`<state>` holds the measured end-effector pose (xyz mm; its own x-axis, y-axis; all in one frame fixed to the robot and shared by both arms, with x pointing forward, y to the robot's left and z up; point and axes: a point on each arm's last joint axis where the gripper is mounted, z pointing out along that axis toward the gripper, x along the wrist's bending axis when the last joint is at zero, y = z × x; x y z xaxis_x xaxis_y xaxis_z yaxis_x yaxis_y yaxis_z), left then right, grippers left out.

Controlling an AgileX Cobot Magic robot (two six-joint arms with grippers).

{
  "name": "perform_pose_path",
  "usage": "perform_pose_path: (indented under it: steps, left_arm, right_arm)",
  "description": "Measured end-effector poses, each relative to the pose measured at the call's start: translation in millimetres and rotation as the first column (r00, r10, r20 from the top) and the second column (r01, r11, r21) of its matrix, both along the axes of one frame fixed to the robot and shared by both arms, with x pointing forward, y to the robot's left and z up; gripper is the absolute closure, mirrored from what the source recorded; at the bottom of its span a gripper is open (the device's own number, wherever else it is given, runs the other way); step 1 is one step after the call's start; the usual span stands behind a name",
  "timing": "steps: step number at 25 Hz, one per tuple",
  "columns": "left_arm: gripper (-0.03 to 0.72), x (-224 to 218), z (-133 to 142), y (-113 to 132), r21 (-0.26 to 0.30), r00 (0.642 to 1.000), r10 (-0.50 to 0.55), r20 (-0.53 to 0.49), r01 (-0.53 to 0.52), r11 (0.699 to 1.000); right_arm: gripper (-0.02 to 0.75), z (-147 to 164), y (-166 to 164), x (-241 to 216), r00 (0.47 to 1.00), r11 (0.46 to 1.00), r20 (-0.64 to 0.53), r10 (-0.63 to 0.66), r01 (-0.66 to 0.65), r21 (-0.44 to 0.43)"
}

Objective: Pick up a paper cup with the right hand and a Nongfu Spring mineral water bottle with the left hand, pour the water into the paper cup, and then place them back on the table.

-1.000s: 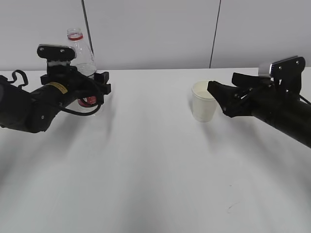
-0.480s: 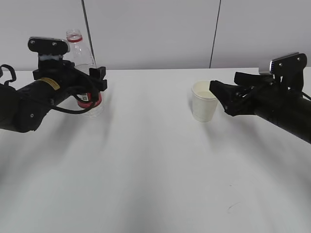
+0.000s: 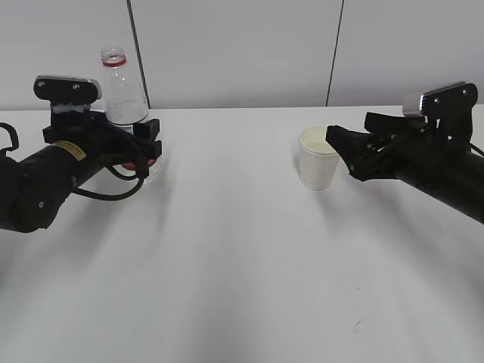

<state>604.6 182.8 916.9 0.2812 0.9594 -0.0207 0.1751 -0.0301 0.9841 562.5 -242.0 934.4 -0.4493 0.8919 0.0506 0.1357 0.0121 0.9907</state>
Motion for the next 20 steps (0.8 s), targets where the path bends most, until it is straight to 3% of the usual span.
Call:
perform_pose_path:
  steps: [12, 20]
  left_arm:
    - [0.137, -27.7, 5.9, 14.8, -0.024, 0.996, 0.075, -0.039, -0.076, 0.997]
    - [0.137, -45.2, 27.9, 18.8, -0.006, 0.987, 0.064, -0.15, -0.065, 0.998]
  right_arm:
    - [0.153, 0.2, -0.1, -0.1, 1.0, 1.0, -0.002, -0.001, 0.001, -0.002]
    - [0.153, 20.9, -3.7, -5.1, 0.999, 0.998, -0.016, -0.032, 0.031, -0.057]
